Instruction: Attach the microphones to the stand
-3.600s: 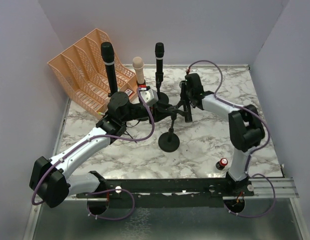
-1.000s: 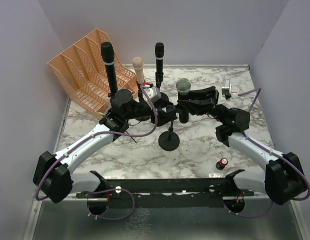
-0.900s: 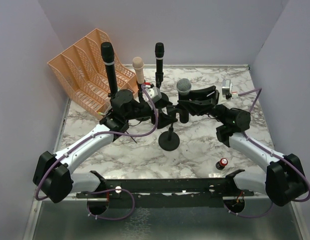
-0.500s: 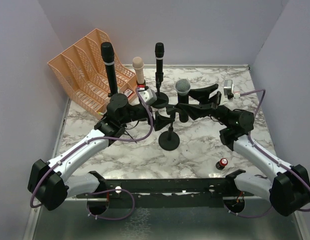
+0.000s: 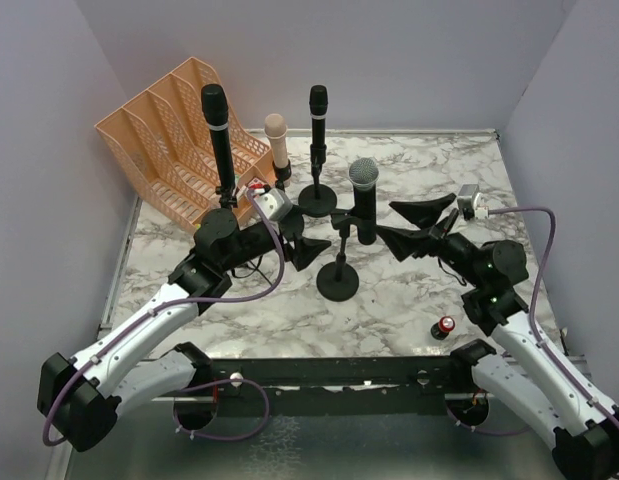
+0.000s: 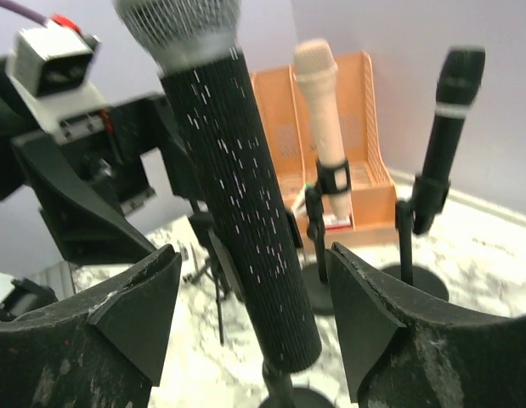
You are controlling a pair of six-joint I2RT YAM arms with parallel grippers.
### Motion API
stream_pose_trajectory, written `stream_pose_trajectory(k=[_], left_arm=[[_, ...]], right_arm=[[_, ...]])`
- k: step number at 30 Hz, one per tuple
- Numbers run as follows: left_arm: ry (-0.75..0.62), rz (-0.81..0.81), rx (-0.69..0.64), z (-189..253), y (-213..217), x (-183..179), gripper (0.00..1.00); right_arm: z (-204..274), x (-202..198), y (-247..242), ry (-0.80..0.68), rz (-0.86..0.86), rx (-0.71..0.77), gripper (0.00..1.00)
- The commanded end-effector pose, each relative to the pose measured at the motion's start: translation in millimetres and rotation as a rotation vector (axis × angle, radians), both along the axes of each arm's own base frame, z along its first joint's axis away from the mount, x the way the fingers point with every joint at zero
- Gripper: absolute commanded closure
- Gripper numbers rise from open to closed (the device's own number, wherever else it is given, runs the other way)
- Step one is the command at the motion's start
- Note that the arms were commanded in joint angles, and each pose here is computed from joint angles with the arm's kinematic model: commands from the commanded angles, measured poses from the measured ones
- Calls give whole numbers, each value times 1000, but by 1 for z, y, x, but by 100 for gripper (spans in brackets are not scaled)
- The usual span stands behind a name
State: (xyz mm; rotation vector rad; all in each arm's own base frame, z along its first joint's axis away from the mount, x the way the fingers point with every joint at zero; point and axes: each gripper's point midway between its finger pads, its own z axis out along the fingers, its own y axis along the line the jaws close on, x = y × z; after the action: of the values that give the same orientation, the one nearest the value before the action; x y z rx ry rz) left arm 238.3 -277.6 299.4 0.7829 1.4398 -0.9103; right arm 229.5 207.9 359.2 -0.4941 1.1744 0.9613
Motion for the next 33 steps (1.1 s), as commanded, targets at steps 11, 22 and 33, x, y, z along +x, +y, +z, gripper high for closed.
stream_pose_trajectory(k=[11, 22, 33], left_arm=[[26, 76, -61, 8, 21, -11, 2], [4, 31, -79, 18, 15, -15, 2], [-14, 21, -82, 23, 14, -16, 1]], right_arm=[[-140, -2, 4, 359, 15, -45, 32], [-164, 10, 44, 385, 55, 6, 39], [-167, 24, 66, 391, 6, 60, 41]])
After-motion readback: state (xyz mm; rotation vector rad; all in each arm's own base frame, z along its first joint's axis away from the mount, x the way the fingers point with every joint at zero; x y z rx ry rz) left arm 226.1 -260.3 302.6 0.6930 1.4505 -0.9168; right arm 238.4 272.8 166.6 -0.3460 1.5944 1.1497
